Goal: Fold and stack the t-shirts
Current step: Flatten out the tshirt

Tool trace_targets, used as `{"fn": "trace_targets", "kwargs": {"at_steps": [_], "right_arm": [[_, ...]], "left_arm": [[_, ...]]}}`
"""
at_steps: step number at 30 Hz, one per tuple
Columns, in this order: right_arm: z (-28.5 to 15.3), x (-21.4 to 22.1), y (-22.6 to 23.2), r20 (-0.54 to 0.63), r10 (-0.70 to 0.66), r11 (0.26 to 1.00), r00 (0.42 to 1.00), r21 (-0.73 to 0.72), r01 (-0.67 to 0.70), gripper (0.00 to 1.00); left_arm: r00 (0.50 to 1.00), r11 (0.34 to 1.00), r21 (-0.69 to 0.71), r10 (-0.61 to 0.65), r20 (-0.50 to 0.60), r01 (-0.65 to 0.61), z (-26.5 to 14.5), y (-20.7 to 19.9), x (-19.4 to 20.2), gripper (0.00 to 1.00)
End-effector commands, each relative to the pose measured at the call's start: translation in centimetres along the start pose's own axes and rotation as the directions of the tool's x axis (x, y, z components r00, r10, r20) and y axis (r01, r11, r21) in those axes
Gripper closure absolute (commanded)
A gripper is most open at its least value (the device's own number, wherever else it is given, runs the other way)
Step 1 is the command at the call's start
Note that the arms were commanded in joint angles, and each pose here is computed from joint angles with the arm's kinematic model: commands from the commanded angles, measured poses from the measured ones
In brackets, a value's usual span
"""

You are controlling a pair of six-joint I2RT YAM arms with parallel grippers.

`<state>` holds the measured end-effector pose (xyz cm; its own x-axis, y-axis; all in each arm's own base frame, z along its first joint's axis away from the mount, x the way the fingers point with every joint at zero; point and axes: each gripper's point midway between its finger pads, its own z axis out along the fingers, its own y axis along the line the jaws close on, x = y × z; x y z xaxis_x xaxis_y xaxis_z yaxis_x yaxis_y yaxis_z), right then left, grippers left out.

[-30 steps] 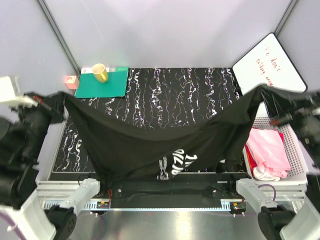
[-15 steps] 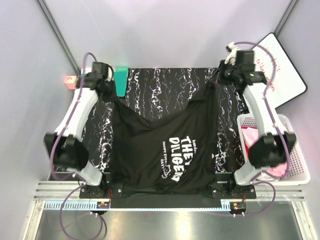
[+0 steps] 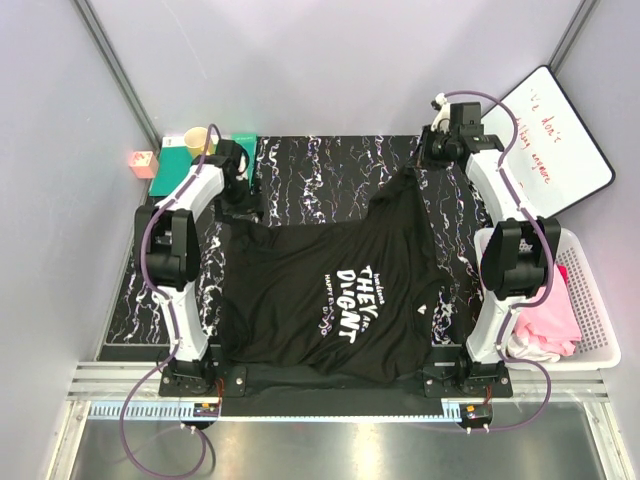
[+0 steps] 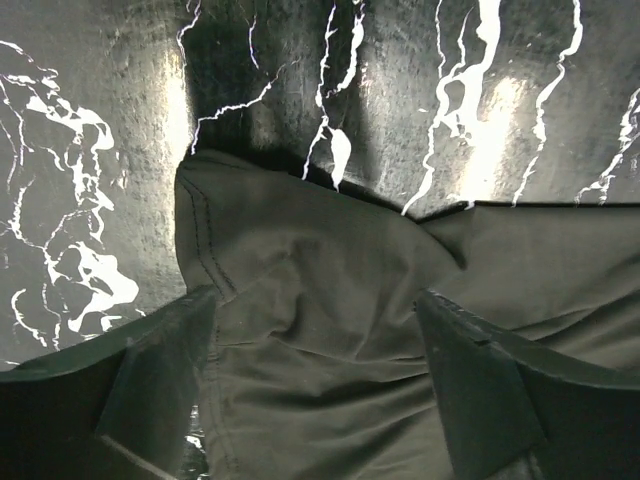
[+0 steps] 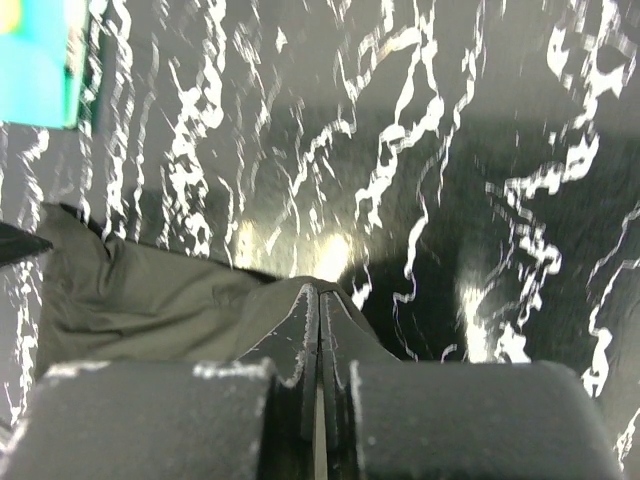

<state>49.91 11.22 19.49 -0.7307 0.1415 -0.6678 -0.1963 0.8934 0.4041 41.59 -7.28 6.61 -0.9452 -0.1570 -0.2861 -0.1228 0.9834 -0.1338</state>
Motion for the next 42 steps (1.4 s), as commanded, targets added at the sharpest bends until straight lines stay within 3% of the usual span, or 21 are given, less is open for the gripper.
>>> {"fn": "trace_targets", "kwargs": {"at_steps": [1,3,5,10,14,16,20,30,35,39,41,42], "right_arm": [[-1.5,-4.0,1.9,0.117,-0.042,0.998,0.992,-0.046,0.048,1.00],[-1.5,-3.6,2.0,0.104,-0.030,0.998,0.994,-0.050,0.035,1.00],[-1.6,-3.0,2.0,0.082,-0.017,0.998,0.997,-0.053,0.022,1.00],[-1.8,-1.6,1.9,0.035,-0.006,0.999,0.999,-0.046,0.008,1.00],[-1.5,-0.9,1.5,-0.001,-0.006,0.999,1.000,-0.033,0.006,1.00],[-1.2,-0.8,1.4,-0.018,-0.007,0.999,1.000,-0.034,0.006,1.00],[-0.7,-1.0,1.3,-0.029,0.002,0.999,1.000,-0.036,-0.003,1.00],[0.3,-2.9,1.5,-0.020,0.013,0.999,1.000,-0.046,-0.014,1.00],[0.4,-3.4,1.5,-0.012,0.015,0.999,1.000,-0.047,-0.015,1.00],[0.5,-3.4,1.5,-0.016,0.015,0.999,1.000,-0.045,-0.016,1.00],[0.5,-3.4,1.5,-0.015,0.016,0.999,1.000,-0.044,-0.017,1.00],[0.5,-3.4,1.5,-0.015,0.018,0.999,1.000,-0.044,-0.018,1.00]], "left_arm": [[0.996,0.998,0.065,-0.010,0.090,0.004,-2.8,-0.5,-1.8,0.29],[0.997,0.996,0.080,-0.039,0.063,0.034,-2.7,0.2,-0.8,0.55],[0.997,0.993,0.101,-0.066,0.028,0.063,-2.6,0.8,0.4,0.58],[0.996,0.989,0.116,-0.094,0.006,0.093,-3.3,1.7,2.2,0.33],[0.993,0.986,0.117,-0.116,-0.019,0.117,-3.5,2.8,3.8,0.37],[0.993,0.986,0.120,-0.114,-0.022,0.116,-3.7,2.8,4.3,0.49],[0.988,0.982,0.117,-0.140,-0.059,0.146,-2.9,3.8,5.2,0.61],[0.978,0.982,0.071,-0.165,-0.127,0.175,-0.2,5.4,5.9,0.50],[0.969,0.982,0.057,-0.166,-0.180,0.179,1.2,5.8,6.5,0.52],[0.969,0.983,0.054,-0.161,-0.186,0.174,1.8,5.9,6.3,0.74],[0.971,0.983,0.058,-0.159,-0.181,0.172,1.7,5.9,5.8,1.00],[0.971,0.983,0.058,-0.163,-0.176,0.175,1.5,6.0,5.6,1.00]]}}
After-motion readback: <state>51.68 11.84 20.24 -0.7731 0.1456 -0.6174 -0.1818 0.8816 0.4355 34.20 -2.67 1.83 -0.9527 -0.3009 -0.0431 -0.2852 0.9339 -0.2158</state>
